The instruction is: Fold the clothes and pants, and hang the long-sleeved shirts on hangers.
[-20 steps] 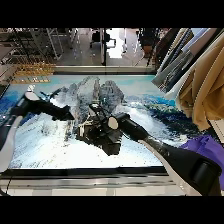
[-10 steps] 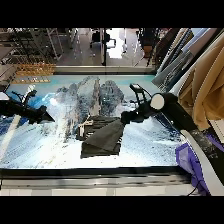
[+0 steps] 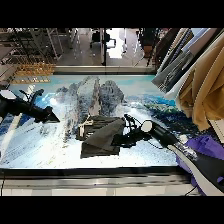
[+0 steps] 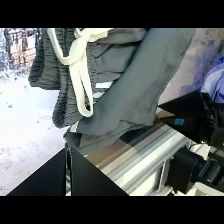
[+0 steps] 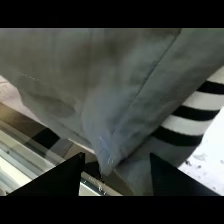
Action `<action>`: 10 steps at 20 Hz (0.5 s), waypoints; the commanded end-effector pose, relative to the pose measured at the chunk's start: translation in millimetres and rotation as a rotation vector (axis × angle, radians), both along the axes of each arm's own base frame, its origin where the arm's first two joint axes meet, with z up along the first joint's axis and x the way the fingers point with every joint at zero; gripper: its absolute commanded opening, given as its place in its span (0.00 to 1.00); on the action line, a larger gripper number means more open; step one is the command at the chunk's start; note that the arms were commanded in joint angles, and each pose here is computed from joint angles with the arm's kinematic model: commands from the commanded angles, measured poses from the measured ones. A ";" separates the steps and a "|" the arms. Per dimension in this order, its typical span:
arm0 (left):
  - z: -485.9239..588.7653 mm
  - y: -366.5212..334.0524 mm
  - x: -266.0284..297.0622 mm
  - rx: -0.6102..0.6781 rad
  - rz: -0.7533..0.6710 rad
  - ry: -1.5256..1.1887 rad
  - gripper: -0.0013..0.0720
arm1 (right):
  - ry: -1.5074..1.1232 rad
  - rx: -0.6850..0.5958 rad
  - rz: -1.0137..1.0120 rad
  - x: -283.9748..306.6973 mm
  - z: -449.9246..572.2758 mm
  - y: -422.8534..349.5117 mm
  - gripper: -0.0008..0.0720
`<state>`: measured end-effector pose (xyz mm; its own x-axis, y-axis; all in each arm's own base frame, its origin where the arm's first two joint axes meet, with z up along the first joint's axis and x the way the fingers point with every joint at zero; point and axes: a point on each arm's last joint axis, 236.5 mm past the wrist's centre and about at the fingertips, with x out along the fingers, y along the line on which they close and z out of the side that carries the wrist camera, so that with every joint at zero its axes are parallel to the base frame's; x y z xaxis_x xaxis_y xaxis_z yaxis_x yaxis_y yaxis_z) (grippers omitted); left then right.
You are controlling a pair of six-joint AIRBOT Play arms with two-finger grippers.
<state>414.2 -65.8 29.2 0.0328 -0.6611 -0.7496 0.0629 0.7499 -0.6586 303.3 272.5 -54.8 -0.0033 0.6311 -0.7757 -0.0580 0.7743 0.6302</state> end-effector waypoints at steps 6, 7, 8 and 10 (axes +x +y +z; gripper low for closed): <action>0.2 -18.4 -2.5 0.002 -0.046 -0.007 0.04 | -0.115 0.061 -0.039 51.5 -7.3 26.3 0.63; 0.2 -20.6 -2.9 0.001 -0.051 -0.007 0.04 | -0.135 0.067 -0.044 62.8 -3.8 30.1 0.47; 0.2 -22.4 -3.3 0.001 -0.056 -0.007 0.04 | -0.164 0.074 -0.053 77.1 0.8 34.2 0.32; 0.2 -26.1 -4.3 0.001 -0.065 -0.006 0.04 | -0.254 0.089 -0.098 114.2 16.6 40.9 0.03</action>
<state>411.1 -86.8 29.0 0.0021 -0.6611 -0.7503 0.1048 0.7463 -0.6573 374.9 304.3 -53.4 0.1430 0.6790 -0.7201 -0.1198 0.7341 0.6684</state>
